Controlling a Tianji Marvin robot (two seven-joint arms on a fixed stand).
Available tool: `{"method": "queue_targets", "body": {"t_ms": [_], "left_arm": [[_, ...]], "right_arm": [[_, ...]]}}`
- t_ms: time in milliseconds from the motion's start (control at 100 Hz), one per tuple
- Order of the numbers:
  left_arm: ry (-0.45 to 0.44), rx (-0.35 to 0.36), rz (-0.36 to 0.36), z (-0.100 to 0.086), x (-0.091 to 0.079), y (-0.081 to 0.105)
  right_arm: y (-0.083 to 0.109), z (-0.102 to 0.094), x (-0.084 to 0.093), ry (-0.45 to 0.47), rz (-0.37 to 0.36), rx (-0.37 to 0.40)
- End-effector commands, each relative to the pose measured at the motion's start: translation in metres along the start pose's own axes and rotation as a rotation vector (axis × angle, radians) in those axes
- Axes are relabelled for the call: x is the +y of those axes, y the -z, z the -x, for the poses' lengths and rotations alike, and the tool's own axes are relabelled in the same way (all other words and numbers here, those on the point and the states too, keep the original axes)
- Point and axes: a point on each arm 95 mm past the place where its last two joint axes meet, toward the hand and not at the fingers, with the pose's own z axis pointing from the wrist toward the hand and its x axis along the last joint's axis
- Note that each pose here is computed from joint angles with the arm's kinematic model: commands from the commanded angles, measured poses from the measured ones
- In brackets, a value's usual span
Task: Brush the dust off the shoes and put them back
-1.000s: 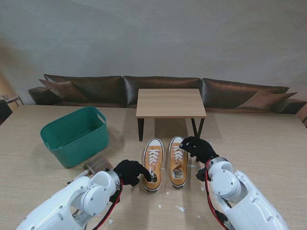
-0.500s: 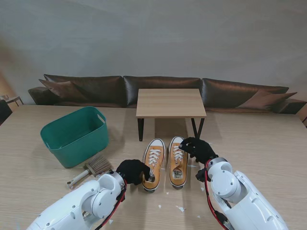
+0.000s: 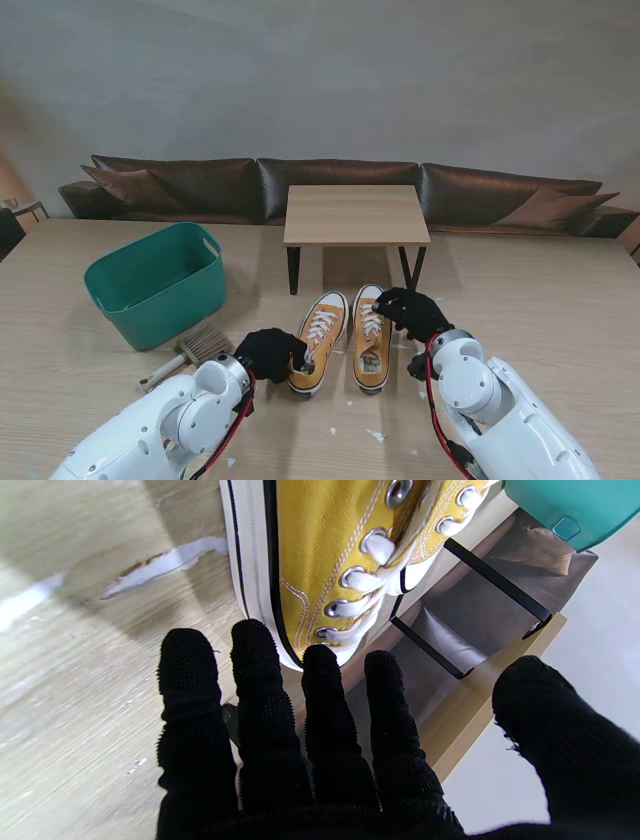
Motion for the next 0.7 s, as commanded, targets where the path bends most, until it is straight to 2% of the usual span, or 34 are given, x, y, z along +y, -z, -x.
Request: {"method": "queue_targets", "body": {"t_ms": [0,350,540,690], "left_arm": [[0.02,0.012,-0.01,-0.001,-0.009,-0.002],[0.143,0.058,-0.06,0.001,-0.04,0.001],[0.202,0.102,-0.038,0.003,-0.064,0.002],[0.244,0.148,-0.019,0.004,-0.083,0.0]], "right_arm": [[0.001,-0.001,-0.006,-0.005,-0.024,0.003],[0.007,-0.007,-0.007,-0.019,-0.006,0.031],[0.012,-0.02,-0.003,-0.023,0.04,0.066],[0.012,-0.031,0.0,0.031,0.044,0.11]]}}
